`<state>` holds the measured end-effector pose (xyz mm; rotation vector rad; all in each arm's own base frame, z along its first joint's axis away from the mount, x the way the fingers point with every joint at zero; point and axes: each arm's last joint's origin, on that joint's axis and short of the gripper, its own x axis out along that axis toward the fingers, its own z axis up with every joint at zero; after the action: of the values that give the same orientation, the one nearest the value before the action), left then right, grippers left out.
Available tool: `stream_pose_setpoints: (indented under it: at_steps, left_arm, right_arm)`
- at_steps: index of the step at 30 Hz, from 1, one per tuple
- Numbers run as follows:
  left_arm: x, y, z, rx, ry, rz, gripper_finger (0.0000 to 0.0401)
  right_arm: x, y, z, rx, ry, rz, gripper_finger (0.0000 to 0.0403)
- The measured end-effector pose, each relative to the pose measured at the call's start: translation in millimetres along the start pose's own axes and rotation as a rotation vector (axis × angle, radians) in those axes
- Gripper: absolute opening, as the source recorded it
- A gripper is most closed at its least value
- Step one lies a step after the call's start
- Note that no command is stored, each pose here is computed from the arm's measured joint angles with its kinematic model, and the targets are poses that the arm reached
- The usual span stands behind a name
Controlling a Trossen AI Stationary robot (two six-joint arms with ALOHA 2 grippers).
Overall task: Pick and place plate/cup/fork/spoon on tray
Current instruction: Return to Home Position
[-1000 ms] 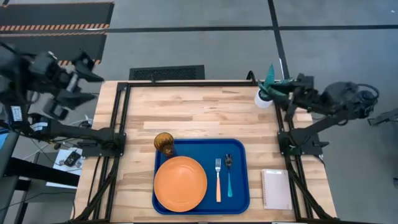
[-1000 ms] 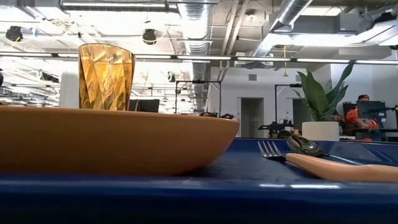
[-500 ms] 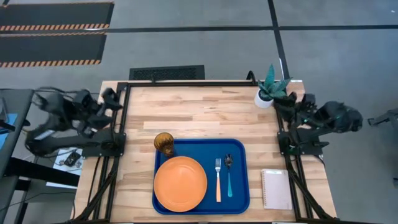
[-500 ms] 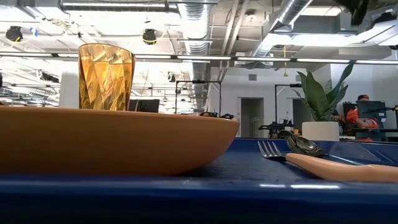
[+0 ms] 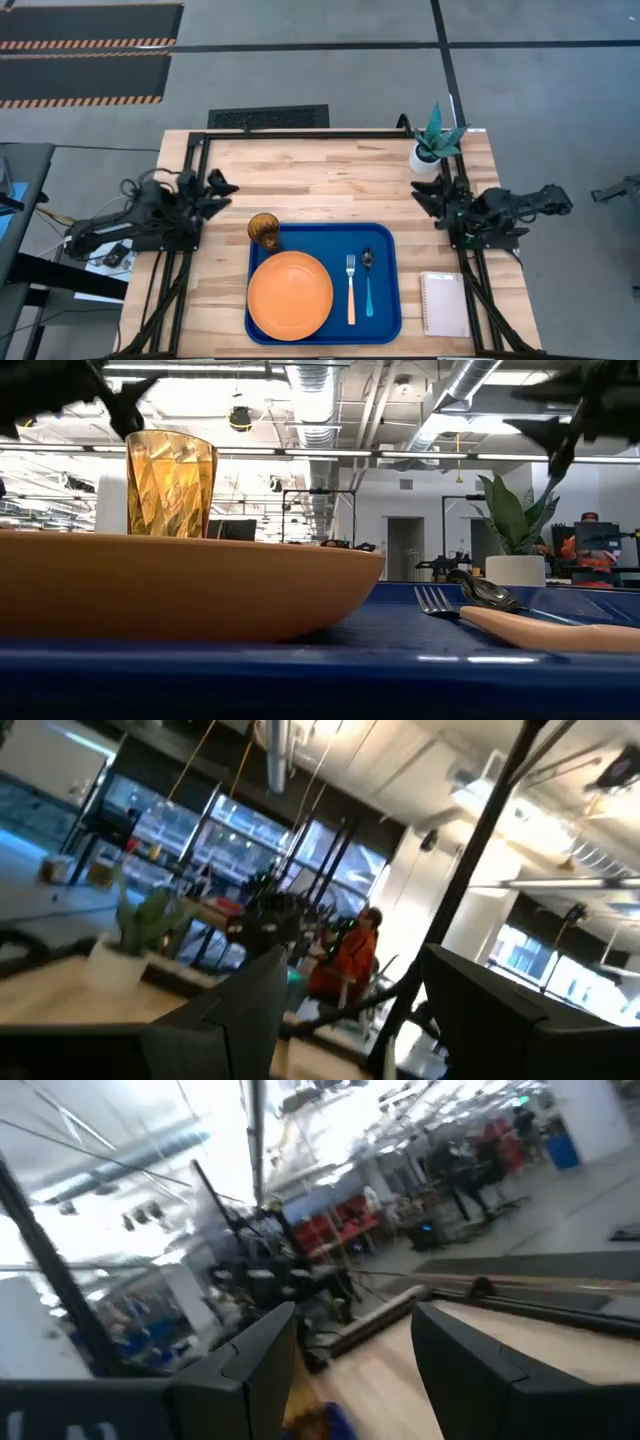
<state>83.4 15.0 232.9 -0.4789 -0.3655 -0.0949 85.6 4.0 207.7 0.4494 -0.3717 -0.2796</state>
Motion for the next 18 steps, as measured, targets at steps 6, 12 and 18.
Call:
stream_pose_setpoints:
  at_steps: [6, 12, 18]
  left_arm:
    - [-7.9, 8.5, -13.6, 0.053, -0.142, -0.028, 0.0224]
    - [-7.6, 10.2, -15.5, 0.107, -0.135, -0.007, 0.0224]
    - [-8.5, 10.1, -10.7, 0.182, -0.218, 0.058, 0.0224]
  right_arm:
    - [-0.8, -6.5, -20.5, 0.037, 0.097, -0.009, 0.0221]
    - [-1.2, -7.7, -25.5, -0.068, 0.151, 0.003, 0.0221]
    - [-2.1, -10.3, -30.5, -0.092, 0.196, -0.023, 0.0221]
